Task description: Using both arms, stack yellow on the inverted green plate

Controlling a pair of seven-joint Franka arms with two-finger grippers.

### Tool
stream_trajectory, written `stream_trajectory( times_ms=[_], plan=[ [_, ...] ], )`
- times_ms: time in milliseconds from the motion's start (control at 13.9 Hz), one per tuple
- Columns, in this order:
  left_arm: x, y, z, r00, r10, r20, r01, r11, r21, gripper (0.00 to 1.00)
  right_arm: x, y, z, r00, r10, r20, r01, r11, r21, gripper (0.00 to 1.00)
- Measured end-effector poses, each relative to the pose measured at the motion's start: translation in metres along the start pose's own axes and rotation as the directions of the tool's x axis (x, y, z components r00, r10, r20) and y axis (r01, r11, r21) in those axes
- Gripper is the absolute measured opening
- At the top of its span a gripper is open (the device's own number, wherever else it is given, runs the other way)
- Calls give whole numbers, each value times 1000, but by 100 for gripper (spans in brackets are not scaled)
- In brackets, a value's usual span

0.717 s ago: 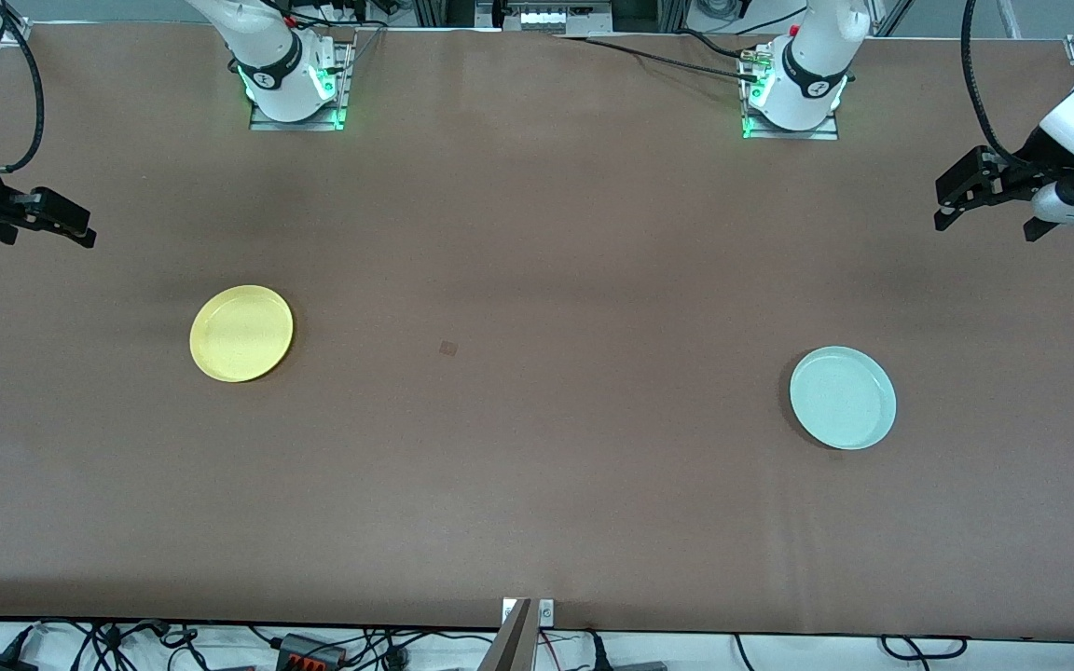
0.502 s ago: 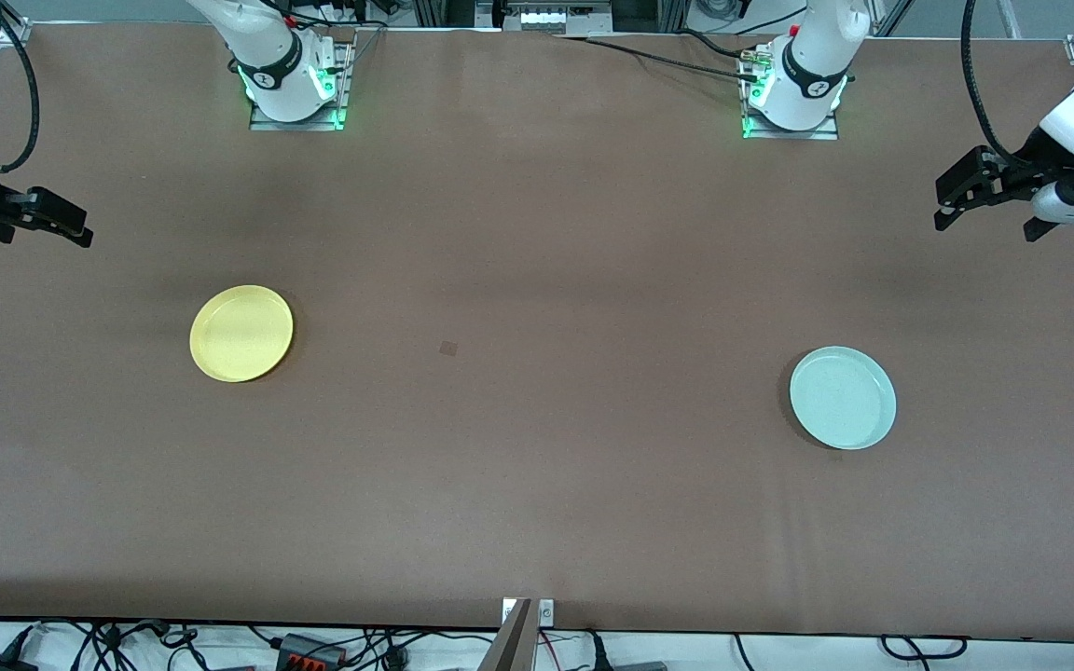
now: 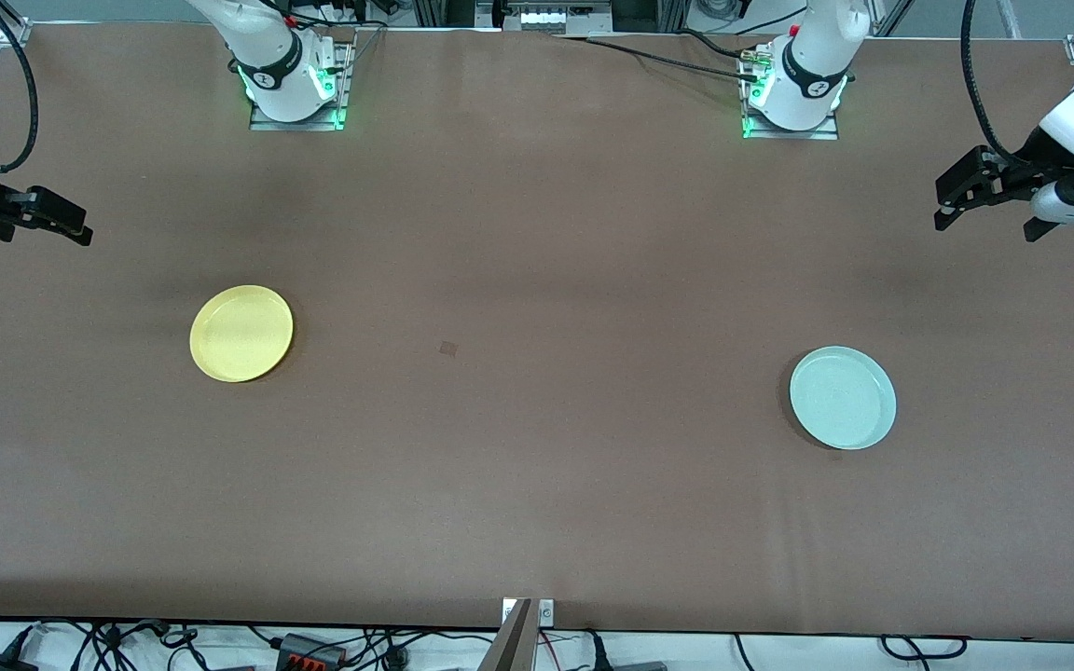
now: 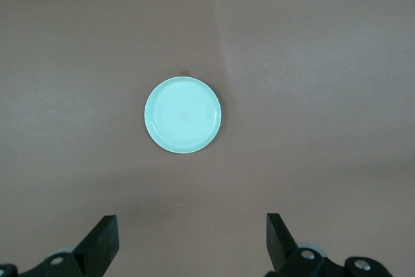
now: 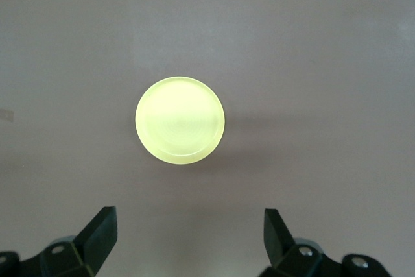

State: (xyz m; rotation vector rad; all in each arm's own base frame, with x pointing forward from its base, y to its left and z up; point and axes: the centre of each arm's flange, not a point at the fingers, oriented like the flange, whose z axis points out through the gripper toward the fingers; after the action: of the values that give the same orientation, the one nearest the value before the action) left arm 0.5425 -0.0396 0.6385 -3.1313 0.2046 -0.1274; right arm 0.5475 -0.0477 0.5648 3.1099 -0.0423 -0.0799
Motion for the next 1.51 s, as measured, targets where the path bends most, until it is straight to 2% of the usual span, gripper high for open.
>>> stream_trajectory(
  times_ms=[789,1148,1506],
  plan=[
    [0,0,0,1000,0,1,0,1000,0,100,6,-19,16,998,-49,38,49,999,1,100],
    [3,-3,11,1000,-5,19,5,1000,-2,100,38,-48,85,989,-97,116,97,995,2,100],
    [29,-10,79,992,-3,124,1,1000,10,100,62,-49,160,976,-97,197,98,995,5,100]
  ],
)
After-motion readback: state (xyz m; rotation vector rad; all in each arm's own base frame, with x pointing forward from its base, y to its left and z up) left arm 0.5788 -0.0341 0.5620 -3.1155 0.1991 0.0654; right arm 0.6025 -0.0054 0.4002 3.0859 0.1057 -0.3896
